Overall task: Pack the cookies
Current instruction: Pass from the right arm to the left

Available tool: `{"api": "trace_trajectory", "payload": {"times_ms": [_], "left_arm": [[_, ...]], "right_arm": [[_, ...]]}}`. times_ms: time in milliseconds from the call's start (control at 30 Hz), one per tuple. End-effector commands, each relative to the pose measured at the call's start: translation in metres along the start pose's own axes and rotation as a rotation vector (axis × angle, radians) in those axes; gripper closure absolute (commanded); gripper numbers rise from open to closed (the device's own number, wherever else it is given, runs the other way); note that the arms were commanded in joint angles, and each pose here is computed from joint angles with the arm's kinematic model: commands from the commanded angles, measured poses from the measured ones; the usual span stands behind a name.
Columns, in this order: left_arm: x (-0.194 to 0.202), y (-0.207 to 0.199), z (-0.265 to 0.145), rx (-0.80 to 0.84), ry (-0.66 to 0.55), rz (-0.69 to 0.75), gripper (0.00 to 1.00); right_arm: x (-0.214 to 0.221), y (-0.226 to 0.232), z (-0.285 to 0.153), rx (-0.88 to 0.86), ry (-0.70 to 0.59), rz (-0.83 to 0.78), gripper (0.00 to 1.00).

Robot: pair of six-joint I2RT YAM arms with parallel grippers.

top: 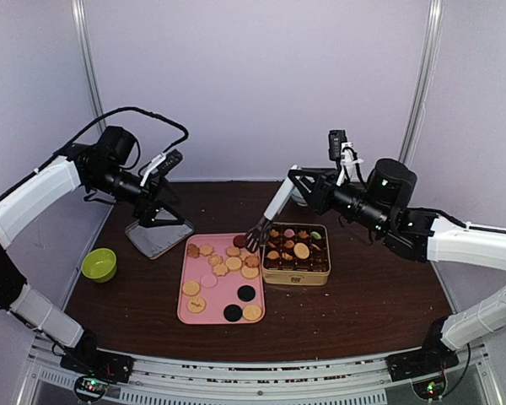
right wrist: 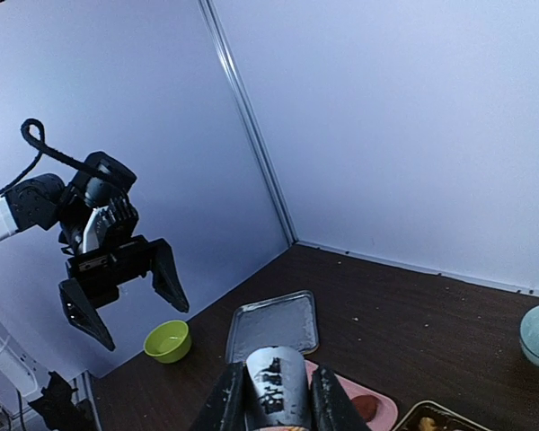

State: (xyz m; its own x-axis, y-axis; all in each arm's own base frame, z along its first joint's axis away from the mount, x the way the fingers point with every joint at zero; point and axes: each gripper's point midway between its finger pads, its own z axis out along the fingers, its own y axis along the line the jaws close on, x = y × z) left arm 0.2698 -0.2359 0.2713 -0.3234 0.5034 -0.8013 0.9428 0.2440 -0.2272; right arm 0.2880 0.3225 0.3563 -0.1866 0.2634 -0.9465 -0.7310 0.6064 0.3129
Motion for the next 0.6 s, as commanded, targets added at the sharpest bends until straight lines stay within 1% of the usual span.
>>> {"api": "trace_trajectory", "payload": {"times_ms": [0, 100, 267, 567], "left_arm": [[-0.031, -0.01, 0.021, 0.093, -0.046, 0.044, 0.03], [-0.033, -0.014, 0.035, 0.138, -0.033, 0.049, 0.08], [-0.028, -0.017, 0.048, 0.201, -0.028, 0.04, 0.23], [-0.008, -0.038, 0.049, 0.306, 0.004, 0.041, 0.34]], "right_arm": [[-0.039, 0.044, 0.014, -0.18, -0.129, 0.121, 0.84], [-0.038, 0.056, 0.022, -0.234, -0.137, 0.17, 0.84], [-0.038, 0.068, 0.032, -0.296, -0.147, 0.226, 0.84], [-0.034, 0.075, 0.038, -0.32, -0.139, 0.239, 0.83]]}}
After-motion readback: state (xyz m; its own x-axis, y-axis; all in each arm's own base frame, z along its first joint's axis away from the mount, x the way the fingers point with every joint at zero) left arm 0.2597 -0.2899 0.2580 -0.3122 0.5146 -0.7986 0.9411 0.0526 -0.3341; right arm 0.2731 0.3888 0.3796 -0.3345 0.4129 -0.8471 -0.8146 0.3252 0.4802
